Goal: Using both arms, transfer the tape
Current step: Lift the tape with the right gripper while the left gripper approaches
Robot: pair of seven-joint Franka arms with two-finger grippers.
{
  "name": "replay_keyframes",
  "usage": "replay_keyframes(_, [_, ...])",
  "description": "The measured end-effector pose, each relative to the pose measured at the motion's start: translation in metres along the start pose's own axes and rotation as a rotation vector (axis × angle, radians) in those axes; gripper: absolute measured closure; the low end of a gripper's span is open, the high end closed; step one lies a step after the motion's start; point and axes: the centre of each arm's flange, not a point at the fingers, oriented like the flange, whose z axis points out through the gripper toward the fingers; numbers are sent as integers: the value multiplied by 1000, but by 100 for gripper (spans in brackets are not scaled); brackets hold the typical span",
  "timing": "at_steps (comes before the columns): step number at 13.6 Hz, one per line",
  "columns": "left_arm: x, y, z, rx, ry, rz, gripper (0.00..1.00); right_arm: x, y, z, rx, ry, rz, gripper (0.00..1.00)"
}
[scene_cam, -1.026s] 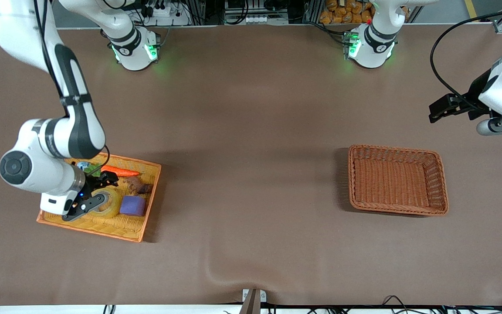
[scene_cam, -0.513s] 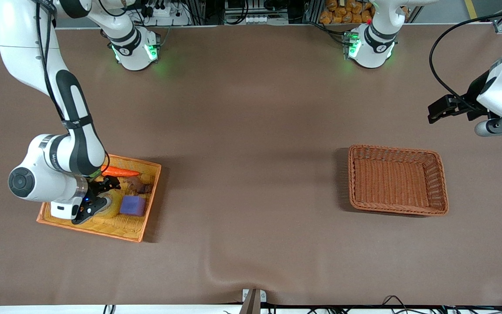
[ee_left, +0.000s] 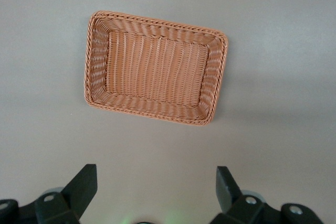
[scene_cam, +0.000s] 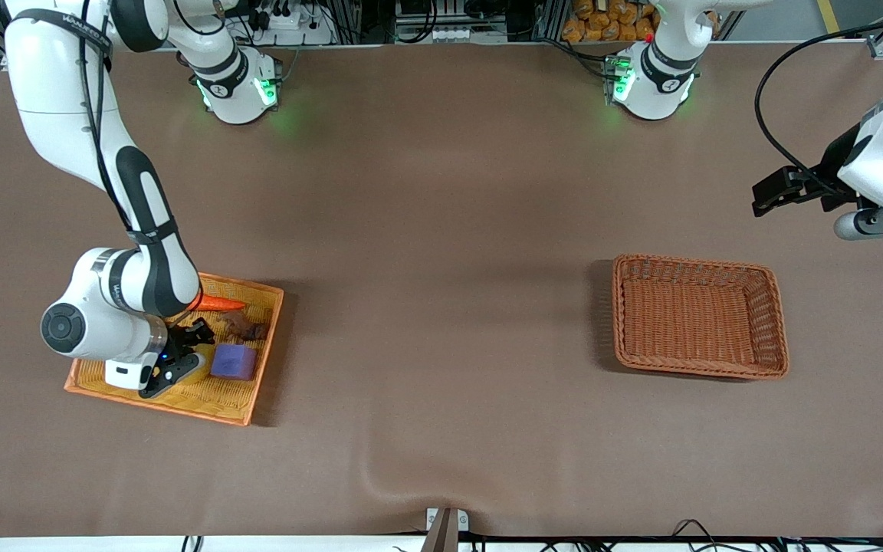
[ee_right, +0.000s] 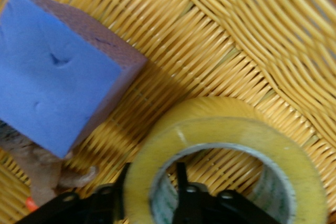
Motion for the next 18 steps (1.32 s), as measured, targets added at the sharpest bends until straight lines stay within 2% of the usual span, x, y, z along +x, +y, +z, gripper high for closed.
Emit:
replay_keyframes(1, [0,0,0,0,-1,0,0,2,0,-8,5,-2,-1,77])
replay_keyframes(3, [0,0,1,0,-2,0,0,4,-3,-34,24,-8,-4,77])
replay_keyframes(6, [0,0,2,1,-7,0,0,10,-23,-123,67,-12,36,77])
replay_keyframes(8, [0,-1,6,3,-15,-2,0,20,-59,-182,87,-10,70,77])
replay_keyframes(10, [2,-3,10,4,-24,-6,0,52,-121,-206,76,7,107,77])
replay_keyframes(13, [7,-13,17,4,-37,-23,0,102,-232,-194,51,14,202,77])
replay_keyframes(15, [10,-14,22,4,-44,-25,0,136,-304,-165,34,69,272,77])
replay_keyframes(18, [18,-11,36,5,-63,-20,0,178,-408,-92,35,176,411,77])
